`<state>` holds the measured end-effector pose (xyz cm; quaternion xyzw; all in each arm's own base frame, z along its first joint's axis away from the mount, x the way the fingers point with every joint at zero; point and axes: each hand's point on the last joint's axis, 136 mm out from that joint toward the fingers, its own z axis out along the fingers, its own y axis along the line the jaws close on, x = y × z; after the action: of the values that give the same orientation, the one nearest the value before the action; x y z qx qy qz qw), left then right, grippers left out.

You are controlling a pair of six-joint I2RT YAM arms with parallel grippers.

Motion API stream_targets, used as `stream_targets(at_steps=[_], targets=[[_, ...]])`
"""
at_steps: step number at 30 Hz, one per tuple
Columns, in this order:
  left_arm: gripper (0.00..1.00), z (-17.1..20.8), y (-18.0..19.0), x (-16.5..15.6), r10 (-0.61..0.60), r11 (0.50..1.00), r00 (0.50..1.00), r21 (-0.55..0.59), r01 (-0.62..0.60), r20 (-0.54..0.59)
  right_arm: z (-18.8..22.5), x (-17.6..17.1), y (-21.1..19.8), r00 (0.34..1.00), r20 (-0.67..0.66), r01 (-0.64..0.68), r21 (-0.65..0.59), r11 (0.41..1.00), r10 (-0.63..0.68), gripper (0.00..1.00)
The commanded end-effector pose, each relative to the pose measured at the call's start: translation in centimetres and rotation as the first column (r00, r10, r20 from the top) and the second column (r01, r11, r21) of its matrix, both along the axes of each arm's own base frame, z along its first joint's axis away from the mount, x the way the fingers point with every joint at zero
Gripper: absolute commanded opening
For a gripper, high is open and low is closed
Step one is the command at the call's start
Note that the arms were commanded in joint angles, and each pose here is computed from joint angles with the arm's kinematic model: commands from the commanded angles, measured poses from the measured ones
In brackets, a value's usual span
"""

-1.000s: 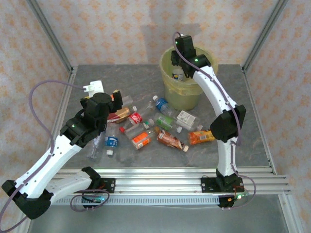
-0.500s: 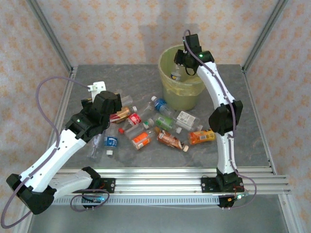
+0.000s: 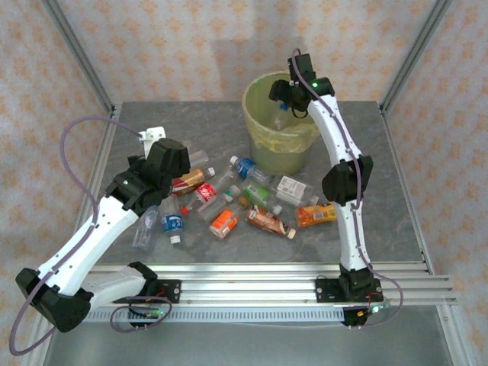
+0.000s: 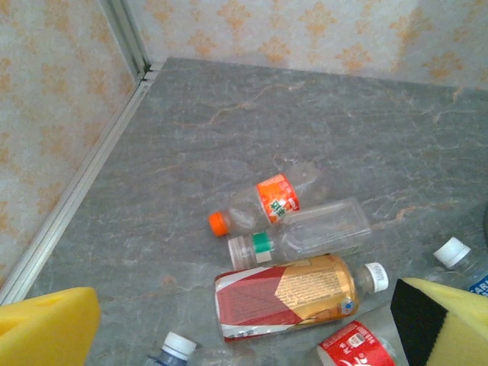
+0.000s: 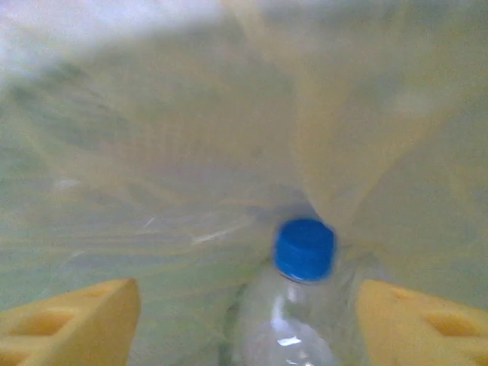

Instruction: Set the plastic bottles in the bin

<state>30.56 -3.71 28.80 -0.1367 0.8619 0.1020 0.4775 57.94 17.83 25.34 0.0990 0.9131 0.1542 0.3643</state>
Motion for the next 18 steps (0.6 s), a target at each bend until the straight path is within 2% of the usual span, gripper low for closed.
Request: stream_targets(at_steps=[1,4,9,11,18], targets=[[1.0,-1.4,1.1,-0.9,0.041,0.999,0.997,-0.024,-0.042,-0.059,6.1,-0.7,-1.1,0.991,0.135,-0.002,-0.043,0.999,0.007,0.83],[1.0,-3.2,1.9,-1.5,0.059,0.997,0.991,-0.051,-0.066,-0.117,8.8,-1.3,-1.8,0.98,0.198,0.003,-0.08,0.997,0.013,0.88],[0.98,-7.0,3.0,-3.7,0.076,0.992,0.957,-0.074,-0.1,-0.279,13.2,-3.4,-2.9,0.962,0.272,0.006,-0.112,0.994,0.025,0.93],[0.96,-8.5,2.9,-4.7,0.067,0.992,0.938,-0.08,-0.1,-0.34,14.6,-4.5,-3.3,0.958,0.286,0.007,-0.115,0.993,0.026,0.99],[0.92,-12.1,3.5,-7.1,0.109,0.983,0.889,-0.083,-0.162,-0.444,16.7,-8.9,-4.7,0.962,0.273,0.036,-0.143,0.989,0.005,0.99]])
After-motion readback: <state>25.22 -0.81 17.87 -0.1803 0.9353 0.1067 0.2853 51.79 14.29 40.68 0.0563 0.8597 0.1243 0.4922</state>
